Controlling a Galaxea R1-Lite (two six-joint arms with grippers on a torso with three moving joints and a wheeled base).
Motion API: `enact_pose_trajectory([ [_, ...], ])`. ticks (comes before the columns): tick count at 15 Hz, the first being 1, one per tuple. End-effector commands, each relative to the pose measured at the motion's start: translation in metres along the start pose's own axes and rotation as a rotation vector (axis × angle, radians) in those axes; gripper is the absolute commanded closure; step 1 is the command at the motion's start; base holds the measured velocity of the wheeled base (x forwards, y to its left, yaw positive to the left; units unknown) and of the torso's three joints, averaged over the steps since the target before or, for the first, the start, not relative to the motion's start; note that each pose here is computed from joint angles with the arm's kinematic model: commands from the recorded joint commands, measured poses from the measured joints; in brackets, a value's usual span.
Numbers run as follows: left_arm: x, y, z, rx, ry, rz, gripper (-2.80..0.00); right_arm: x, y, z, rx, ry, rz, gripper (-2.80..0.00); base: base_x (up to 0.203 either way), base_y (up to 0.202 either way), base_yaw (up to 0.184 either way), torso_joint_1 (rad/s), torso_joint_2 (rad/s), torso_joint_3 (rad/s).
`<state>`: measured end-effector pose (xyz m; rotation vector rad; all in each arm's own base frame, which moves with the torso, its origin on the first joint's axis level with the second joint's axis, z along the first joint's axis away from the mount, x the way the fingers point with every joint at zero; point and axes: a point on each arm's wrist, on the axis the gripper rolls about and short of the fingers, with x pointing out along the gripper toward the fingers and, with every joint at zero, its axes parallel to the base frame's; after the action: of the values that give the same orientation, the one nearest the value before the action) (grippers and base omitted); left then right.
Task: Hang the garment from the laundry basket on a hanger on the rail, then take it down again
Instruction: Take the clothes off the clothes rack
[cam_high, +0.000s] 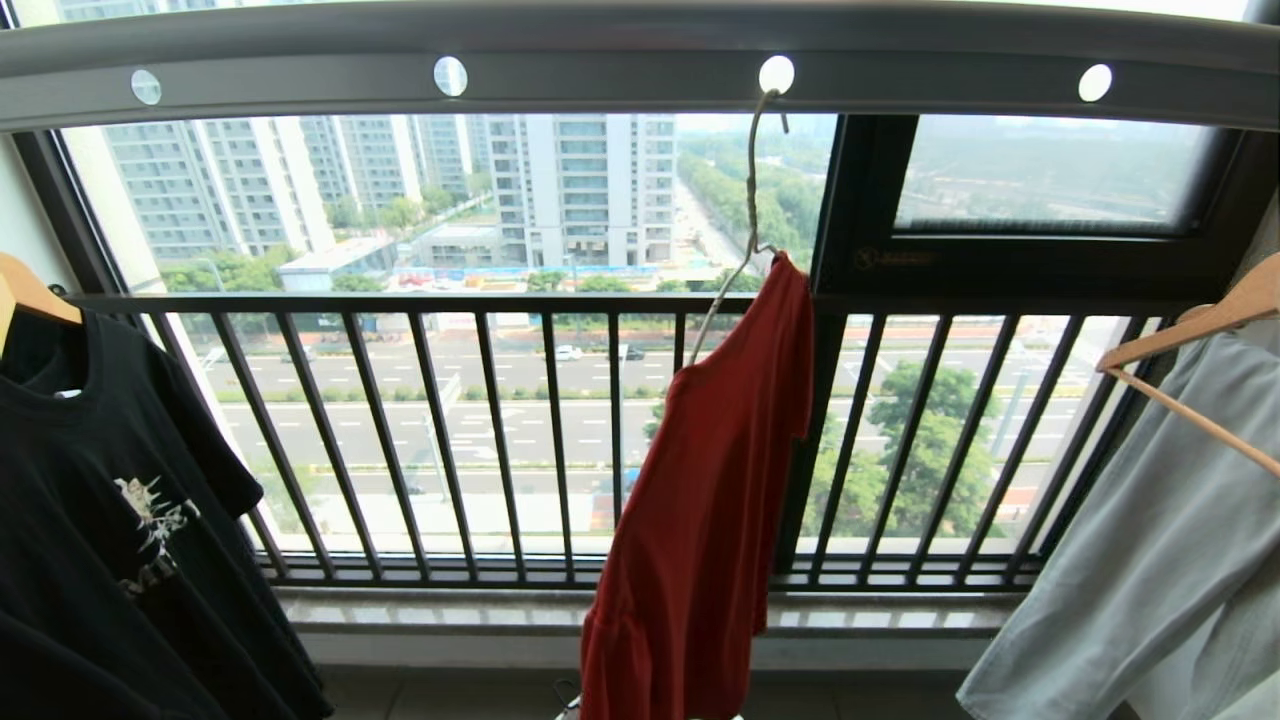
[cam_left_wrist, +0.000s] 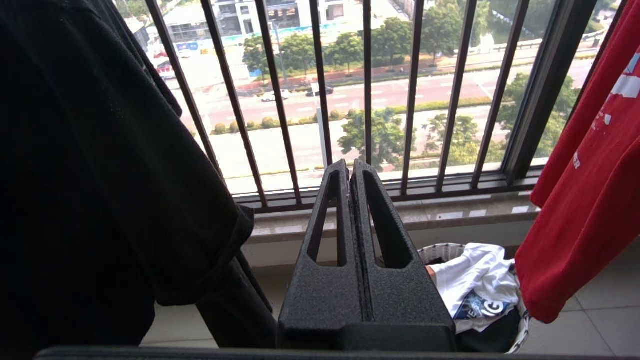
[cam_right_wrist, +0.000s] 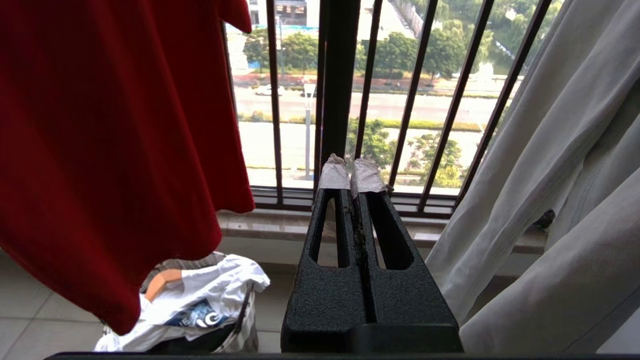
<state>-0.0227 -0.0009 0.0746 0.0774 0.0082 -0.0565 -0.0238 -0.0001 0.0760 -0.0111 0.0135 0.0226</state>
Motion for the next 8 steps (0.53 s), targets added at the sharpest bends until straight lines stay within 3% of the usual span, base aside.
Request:
enact_pose_trajectory([
  [1, 0.0000, 0.0000, 0.0000, 0.001, 0.000, -0.001, 0.00, 0.0001, 0.0000, 0.0001, -0.001, 0.003, 0.001, 0.00, 0.000, 0.000, 0.000, 0.000, 0.00, 0.000],
  [8, 0.0000, 0.0000, 0.0000, 0.001, 0.000, 0.000, 0.00, 0.0001, 0.0000, 0.0001, -0.001, 0.003, 0.000, 0.00, 0.000, 0.000, 0.000, 0.000, 0.00, 0.000],
])
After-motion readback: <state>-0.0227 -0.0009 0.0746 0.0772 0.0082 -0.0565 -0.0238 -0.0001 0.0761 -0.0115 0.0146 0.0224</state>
